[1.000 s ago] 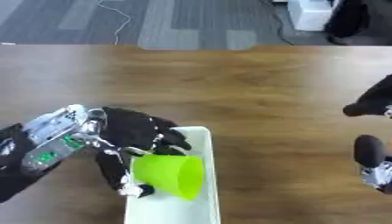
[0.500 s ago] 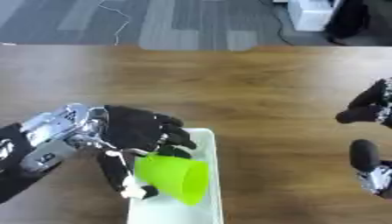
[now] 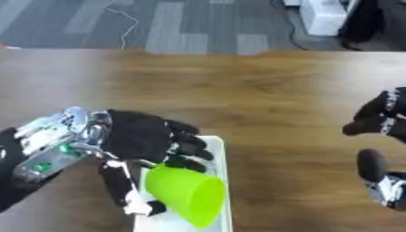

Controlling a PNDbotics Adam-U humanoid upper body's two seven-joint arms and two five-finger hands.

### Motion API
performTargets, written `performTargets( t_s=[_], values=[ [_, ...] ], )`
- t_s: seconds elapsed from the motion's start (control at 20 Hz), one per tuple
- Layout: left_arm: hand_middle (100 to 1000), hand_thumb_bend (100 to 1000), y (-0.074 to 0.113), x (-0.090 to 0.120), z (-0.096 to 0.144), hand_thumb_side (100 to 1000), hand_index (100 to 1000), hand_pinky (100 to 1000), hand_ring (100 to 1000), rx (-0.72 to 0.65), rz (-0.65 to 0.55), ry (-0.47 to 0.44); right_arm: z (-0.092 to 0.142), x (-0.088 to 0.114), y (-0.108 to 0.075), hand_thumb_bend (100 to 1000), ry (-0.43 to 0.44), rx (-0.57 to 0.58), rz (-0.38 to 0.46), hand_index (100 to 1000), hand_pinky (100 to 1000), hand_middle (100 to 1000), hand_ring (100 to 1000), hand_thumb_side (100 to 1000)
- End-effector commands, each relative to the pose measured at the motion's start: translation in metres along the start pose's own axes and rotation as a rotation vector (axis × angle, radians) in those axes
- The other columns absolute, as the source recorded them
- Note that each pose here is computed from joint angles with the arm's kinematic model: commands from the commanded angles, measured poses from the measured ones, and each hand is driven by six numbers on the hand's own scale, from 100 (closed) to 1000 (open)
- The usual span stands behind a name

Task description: Pick up objects on the table and place them in the box.

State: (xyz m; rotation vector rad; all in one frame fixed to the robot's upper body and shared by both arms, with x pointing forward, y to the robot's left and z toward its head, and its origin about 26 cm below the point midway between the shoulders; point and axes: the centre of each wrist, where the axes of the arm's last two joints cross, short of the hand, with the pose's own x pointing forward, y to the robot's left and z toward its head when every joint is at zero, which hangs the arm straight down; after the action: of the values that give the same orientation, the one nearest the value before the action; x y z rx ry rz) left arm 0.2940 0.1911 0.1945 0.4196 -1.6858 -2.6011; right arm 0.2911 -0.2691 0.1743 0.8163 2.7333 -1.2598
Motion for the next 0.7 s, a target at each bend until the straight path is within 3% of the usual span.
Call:
performTargets(
  t_s=[0.05, 0.35, 0.55, 0.6, 0.7],
  values=[
    [1000, 292, 0.007, 0.001, 0.011, 1000, 1000, 1000, 1000, -0.022, 0.041, -0.047, -0.005, -0.003, -0.009, 154, -0.025, 0.015, 0.018, 496, 140, 414, 335, 1000],
    [1000, 306, -0.002, 0.002, 0.017, 1000, 1000, 1000, 1000, -0.002, 0.270, -0.077, -0.007, -0.006, -0.011, 143, -0.024, 0.043, 0.016, 501, 140, 422, 351, 1000],
    [1000, 330, 0.004, -0.001, 0.018, 1000, 1000, 1000, 1000, 0.031, 0.297, -0.084, -0.008, -0.006, -0.012, 142, -0.027, 0.055, 0.011, 501, 142, 423, 353, 1000],
    [1000, 354, 0.006, -0.002, 0.019, 1000, 1000, 1000, 1000, 0.038, 0.287, -0.083, -0.008, -0.006, -0.012, 141, -0.028, 0.056, 0.009, 501, 141, 423, 354, 1000],
    [1000, 506, 0.009, -0.004, 0.019, 1000, 1000, 1000, 1000, 0.040, 0.239, -0.082, -0.008, -0.007, -0.012, 141, -0.027, 0.060, 0.007, 501, 140, 423, 354, 1000]
  ],
)
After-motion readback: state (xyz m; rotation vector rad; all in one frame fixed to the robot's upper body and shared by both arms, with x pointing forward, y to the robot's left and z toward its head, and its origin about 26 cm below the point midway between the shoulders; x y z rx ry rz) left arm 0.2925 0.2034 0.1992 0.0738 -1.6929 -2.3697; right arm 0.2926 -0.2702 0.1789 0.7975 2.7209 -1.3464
